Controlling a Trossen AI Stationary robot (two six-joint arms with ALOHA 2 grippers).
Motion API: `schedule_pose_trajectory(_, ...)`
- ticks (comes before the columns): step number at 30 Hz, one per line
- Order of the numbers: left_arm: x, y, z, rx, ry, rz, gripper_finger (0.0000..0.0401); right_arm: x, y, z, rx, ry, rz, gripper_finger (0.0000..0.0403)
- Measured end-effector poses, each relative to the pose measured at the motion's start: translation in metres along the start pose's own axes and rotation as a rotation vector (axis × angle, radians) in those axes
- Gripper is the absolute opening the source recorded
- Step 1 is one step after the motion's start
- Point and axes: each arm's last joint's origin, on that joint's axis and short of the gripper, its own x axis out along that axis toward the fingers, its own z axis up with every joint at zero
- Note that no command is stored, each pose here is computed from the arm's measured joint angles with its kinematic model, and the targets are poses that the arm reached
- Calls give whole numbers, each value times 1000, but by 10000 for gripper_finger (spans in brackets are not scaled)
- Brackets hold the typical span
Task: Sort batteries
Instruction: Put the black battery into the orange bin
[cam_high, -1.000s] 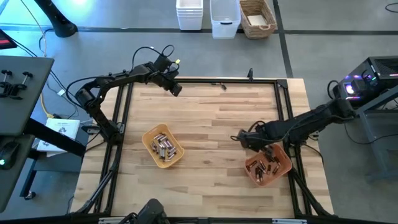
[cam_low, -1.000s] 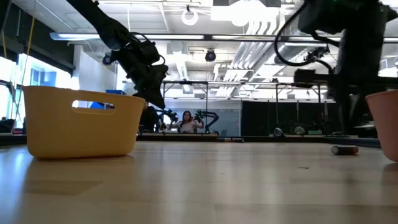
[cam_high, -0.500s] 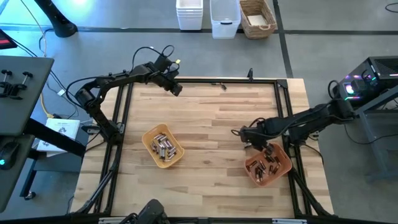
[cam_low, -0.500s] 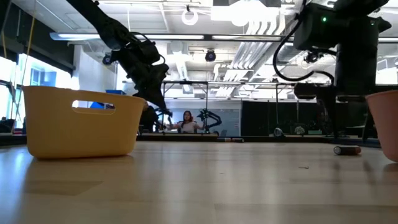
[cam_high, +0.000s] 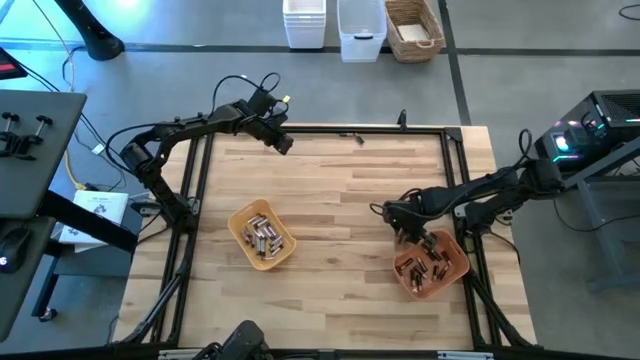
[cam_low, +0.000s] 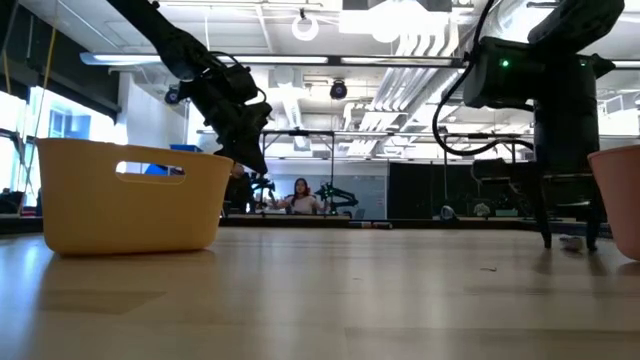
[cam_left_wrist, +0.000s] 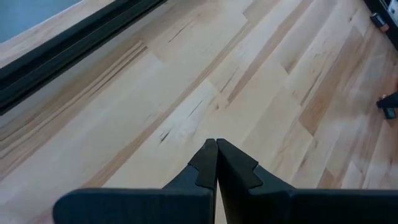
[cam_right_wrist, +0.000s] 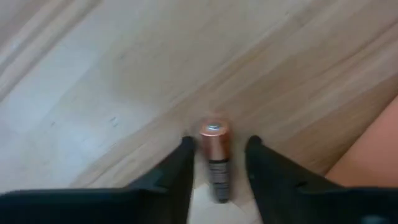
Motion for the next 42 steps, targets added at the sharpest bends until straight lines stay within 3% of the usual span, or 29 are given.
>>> schedule_pose_trajectory(5, 0, 0, 0, 1, 0, 0, 0, 1, 1, -1, -96, 24, -2, 35)
schedule_pose_trajectory(7, 0, 0, 0, 1, 0, 0, 0, 1, 1, -1, -116, 23, -3, 20)
schedule_pose_trajectory(11, 0, 0, 0, 1, -1, 0, 0, -3, 2, 0, -159, 32, 8, 21)
schedule_pose_trajectory(15, -2, 4, 2, -9, -14, 6, 0, -22, 2, -1, -295, 16, 25, 20)
schedule_pose_trajectory(23, -15, 15, 16, -32, -77, 26, 0, -91, 4, -13, -626, 69, 256, 20)
schedule_pose_trajectory(27, -16, 14, 18, -29, -84, 24, 0, -113, -14, -24, -840, 175, 188, 20)
schedule_pose_trajectory(30, -15, 11, 18, -23, -82, 19, 0, -119, -31, -29, -947, 205, 67, 20)
schedule_pose_trajectory(38, -9, -4, 16, 1, -60, -9, 0, -93, -52, -29, -964, 185, -49, 24)
schedule_pose_trajectory(42, -7, -9, 14, 10, -49, -16, 0, -84, -55, -29, -991, 251, -69, 94)
